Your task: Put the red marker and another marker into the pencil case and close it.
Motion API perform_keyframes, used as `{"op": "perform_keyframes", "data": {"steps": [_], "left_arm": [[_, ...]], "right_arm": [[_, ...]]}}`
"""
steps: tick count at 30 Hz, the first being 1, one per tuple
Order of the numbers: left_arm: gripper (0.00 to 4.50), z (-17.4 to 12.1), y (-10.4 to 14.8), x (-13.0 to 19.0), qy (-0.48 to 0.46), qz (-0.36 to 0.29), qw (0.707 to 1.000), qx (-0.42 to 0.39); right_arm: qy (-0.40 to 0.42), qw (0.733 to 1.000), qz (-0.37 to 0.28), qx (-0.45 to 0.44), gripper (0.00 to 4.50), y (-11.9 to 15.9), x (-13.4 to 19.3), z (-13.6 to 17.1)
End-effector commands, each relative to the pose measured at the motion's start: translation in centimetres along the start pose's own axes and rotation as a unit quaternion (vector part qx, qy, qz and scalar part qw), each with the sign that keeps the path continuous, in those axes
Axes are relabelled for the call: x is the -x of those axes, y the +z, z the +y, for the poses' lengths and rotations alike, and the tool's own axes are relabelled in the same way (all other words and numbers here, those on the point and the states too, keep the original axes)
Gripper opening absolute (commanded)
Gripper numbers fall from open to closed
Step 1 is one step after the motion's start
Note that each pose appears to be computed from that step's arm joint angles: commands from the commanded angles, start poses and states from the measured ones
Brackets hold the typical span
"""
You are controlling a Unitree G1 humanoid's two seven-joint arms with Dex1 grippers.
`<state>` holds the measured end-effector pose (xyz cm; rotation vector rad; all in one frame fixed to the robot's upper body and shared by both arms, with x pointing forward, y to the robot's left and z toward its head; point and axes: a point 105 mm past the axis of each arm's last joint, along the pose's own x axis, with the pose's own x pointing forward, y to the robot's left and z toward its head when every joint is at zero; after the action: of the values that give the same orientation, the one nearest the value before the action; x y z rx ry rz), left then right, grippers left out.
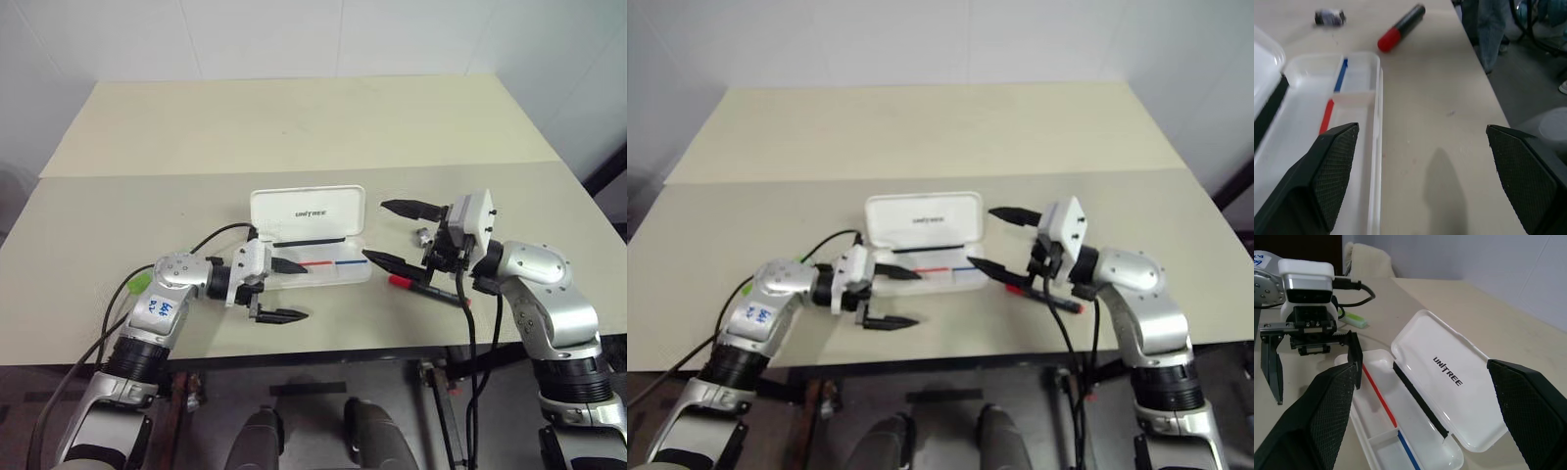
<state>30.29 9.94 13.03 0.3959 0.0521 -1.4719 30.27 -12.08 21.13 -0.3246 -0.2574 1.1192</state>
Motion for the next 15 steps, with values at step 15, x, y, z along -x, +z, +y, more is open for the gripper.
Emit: {"op": "perform_keyframes", "data": {"steps": [15], "left_arm": [[4.43, -0.4, 3.0, 9.4, 0.085, -0.016, 0.996, -0.031]], "right_arm": [[0.009, 0.982, 0.179, -0.065, 4.50, -6.5, 7.6, -0.2]]}}
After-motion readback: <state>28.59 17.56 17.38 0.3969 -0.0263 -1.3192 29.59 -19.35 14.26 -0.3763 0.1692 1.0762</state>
